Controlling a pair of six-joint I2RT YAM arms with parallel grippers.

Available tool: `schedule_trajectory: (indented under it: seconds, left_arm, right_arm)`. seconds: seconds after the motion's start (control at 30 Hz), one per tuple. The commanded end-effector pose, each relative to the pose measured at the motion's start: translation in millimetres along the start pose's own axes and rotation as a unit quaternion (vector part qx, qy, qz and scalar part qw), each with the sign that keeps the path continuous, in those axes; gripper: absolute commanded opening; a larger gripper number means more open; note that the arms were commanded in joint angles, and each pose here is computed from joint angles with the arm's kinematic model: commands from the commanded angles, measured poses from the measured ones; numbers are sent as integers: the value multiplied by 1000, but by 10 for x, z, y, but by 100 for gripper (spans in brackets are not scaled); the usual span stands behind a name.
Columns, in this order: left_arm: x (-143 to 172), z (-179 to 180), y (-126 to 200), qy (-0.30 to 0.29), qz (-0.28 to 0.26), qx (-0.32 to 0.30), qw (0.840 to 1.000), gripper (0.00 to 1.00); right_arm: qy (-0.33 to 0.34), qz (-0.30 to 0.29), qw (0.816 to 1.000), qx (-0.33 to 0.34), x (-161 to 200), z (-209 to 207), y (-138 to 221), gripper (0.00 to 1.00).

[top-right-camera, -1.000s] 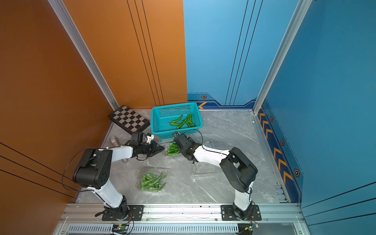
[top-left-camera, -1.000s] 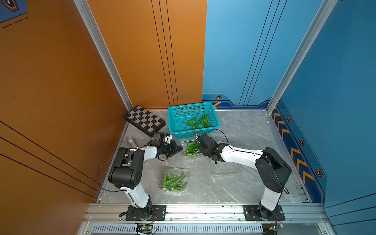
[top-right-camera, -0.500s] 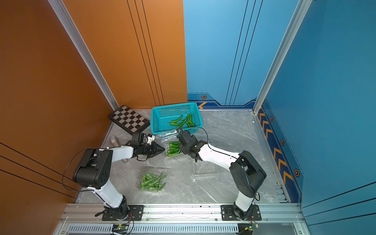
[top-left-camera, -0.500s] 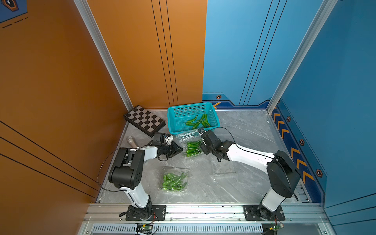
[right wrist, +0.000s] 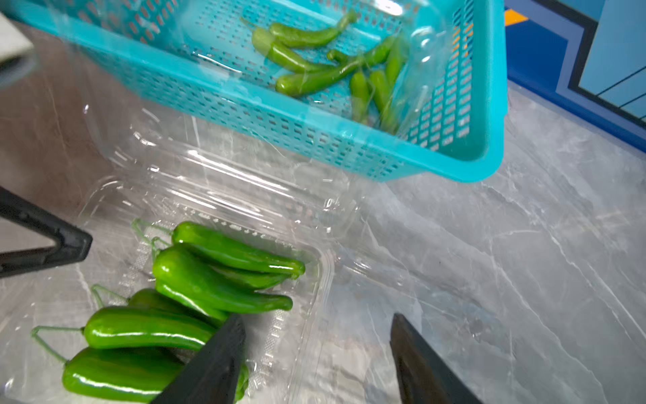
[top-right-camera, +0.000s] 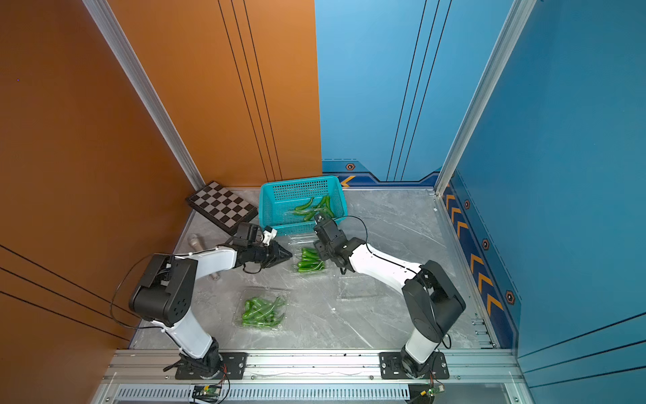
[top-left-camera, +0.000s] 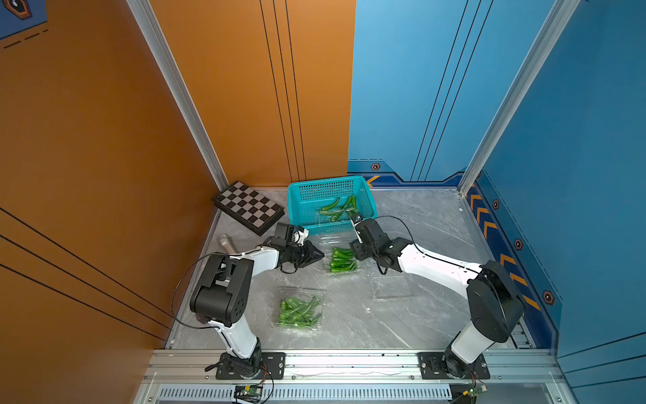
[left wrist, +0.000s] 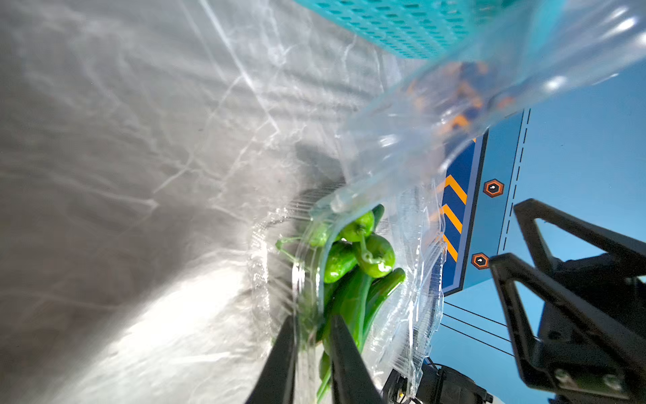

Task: Take small green peppers out of containers
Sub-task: Move the packing box to the center of the board.

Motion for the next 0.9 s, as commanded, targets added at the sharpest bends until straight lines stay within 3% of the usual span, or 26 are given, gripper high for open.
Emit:
schedule_trajectory:
  seconds: [0.0, 0.23, 0.47, 0.6, 0.87]
  left_arm:
    - [-40, -114, -143, -8, 10, -7, 1000, 20]
    - [-108, -376, -467, -22, 29, 4, 999, 23]
    - [-63, -543, -705, -32, 50, 11, 998, 23]
    - [-59, -580, -656, -36, 43, 11, 998, 24]
    - [-48, -584, -425, -38, 26, 16, 999, 43]
  right_arm:
    - [-39, 25, 998, -34, 22, -145, 192, 69]
    - [-90, 94, 987, -95, 164, -244, 229, 68]
    - [-98, 138, 980, -103, 334, -276, 160, 68]
    - [-78, 151, 979, -114, 366, -224, 73, 67]
    - [-33, 165, 981, -97, 326, -159, -203, 65]
Point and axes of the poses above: each gripper's point midway between its finger pads, its own y axis back along the fingers, its own z axis along the line the jaws close on, x = y × z, the point moved 10 cm from there along y, back along the fingers, and after that the axes turned 3 degrees about -y, right-handed, at the moved point
